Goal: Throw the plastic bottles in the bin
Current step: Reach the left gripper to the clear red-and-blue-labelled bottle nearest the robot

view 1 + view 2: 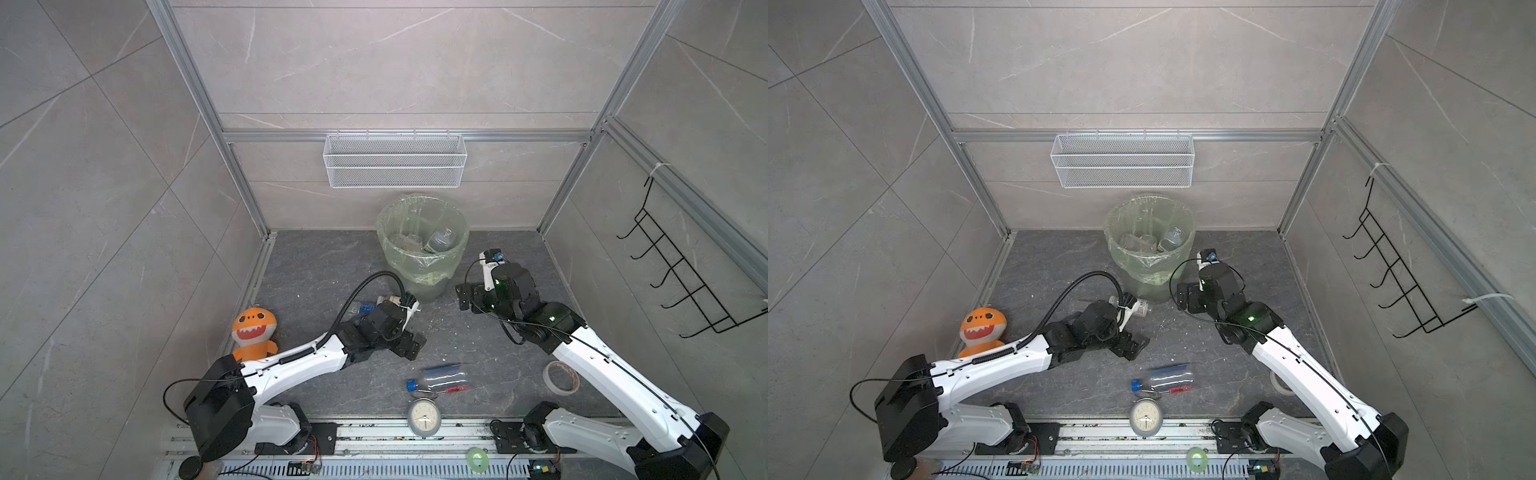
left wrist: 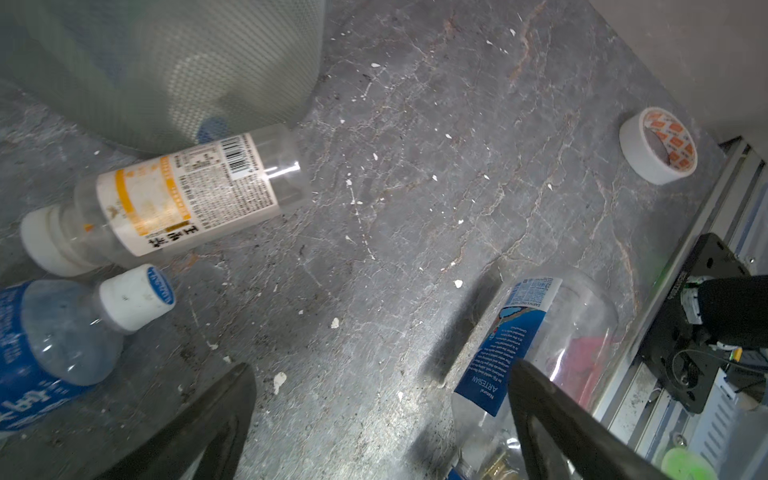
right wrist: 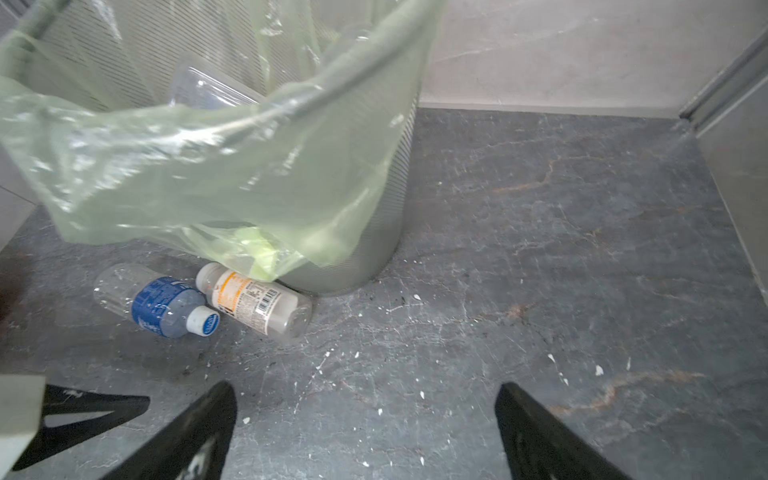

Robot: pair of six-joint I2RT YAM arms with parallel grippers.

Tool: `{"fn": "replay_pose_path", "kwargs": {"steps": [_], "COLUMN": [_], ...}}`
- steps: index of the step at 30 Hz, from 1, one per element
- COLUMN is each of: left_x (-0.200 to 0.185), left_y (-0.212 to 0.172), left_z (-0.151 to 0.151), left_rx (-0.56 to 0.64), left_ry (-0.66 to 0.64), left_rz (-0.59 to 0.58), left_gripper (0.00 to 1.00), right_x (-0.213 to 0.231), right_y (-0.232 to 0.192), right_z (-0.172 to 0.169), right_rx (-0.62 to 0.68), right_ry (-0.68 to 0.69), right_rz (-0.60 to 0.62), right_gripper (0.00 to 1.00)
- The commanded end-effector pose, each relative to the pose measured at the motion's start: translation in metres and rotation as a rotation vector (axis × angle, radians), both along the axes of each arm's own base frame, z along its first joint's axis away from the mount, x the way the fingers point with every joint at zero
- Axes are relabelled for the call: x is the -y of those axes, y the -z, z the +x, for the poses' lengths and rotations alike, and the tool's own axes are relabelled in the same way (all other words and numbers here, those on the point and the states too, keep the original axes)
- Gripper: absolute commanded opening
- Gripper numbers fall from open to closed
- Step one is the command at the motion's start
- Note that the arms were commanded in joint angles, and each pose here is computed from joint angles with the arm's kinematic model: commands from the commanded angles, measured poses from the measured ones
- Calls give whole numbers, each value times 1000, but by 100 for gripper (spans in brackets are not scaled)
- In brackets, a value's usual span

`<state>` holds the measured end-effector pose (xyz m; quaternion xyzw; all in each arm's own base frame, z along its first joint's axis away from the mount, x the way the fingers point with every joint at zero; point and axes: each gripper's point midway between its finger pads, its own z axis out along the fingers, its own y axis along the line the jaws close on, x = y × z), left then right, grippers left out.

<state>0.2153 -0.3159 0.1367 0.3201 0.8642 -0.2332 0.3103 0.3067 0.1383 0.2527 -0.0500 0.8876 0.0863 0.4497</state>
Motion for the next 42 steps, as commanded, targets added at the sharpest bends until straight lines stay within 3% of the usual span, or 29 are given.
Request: {"fn": "replay_pose_path", "kwargs": {"steps": [1, 19, 42], "left_x": [16, 71, 102], "left_y": [-5, 18, 42], "left_z": [-3, -62, -102], "left_rx": [62, 37, 0], "left_ry": [83, 382, 504], "left_rz": [50, 144, 221], "left_gripper": [96, 92, 92], "right_x": [14, 71, 94], "right_y": [8, 82, 96], "right_z": [-4, 5, 9], "right_rx": [-23, -201, -237], "right_ry": [55, 209, 281], "right_rz": [59, 153, 276], "right_gripper": [100, 100, 100]}}
